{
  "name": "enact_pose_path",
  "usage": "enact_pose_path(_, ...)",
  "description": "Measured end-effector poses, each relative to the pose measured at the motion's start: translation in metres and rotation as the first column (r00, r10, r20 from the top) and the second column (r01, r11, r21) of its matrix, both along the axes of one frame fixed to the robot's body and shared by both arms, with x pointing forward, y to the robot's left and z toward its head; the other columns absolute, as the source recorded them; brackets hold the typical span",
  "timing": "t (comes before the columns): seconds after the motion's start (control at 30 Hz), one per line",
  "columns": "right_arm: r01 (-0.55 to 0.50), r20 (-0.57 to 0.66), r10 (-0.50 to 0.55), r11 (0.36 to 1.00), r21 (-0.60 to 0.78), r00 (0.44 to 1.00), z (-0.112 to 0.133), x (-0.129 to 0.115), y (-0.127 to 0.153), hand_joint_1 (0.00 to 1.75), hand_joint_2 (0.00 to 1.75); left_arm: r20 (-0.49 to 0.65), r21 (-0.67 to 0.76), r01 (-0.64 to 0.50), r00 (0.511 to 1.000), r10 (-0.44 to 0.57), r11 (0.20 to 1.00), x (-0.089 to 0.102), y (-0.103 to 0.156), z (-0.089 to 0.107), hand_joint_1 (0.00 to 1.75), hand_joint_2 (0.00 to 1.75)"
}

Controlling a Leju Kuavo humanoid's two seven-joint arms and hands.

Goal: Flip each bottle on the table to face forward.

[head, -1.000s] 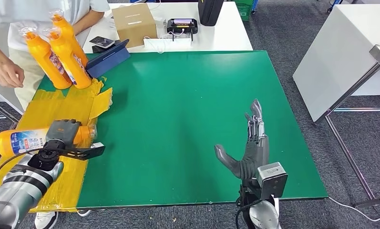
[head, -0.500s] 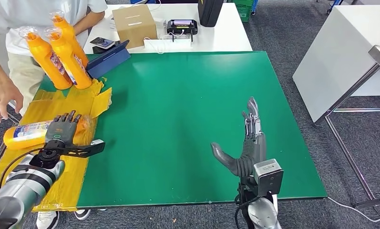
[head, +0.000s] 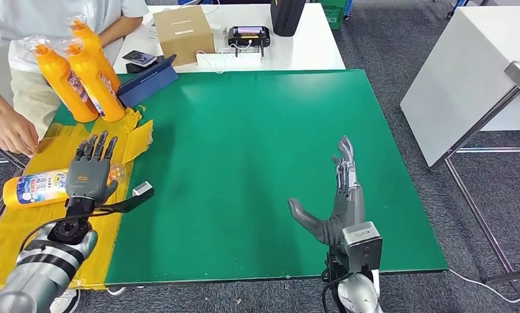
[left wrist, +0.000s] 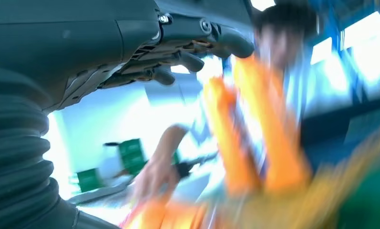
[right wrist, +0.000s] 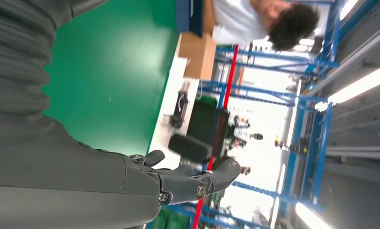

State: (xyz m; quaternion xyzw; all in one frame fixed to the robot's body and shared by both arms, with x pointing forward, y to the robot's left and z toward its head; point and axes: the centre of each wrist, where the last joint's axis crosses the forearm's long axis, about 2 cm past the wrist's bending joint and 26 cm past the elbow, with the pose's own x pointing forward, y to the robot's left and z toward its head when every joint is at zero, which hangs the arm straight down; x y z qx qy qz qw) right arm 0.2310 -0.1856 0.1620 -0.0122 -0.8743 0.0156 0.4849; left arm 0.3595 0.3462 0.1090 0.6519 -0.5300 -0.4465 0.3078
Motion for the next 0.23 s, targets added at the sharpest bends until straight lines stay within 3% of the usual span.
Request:
enact_pose_path(0.07,0.030,0.003,-0.030,0.999,-0.013,1.000,-0.005,-0.007,-0.002,0.00,1.75,0.109,-0.101,0.169,0.981,-0.158,0.981,-0.015,-0.028,0.017,0.00,1.75)
enact_pose_path(0.13,0.052,0.003,-0.052,0.998,-0.024,0.999,-0.008,-0.014,-0.004,0.00,1.75,0.226,-0.217,0.358,0.924,-0.310,0.908,-0.033,-0.053,0.032,0.00,1.75)
enact_pose_path(0.23,0.067,-0.003,-0.067,0.997,-0.035,0.998,-0.011,-0.023,-0.007,0.00,1.75,0.377,-0.369,0.503,0.850,-0.369,0.781,-0.059,-0.076,0.041,0.00,1.75)
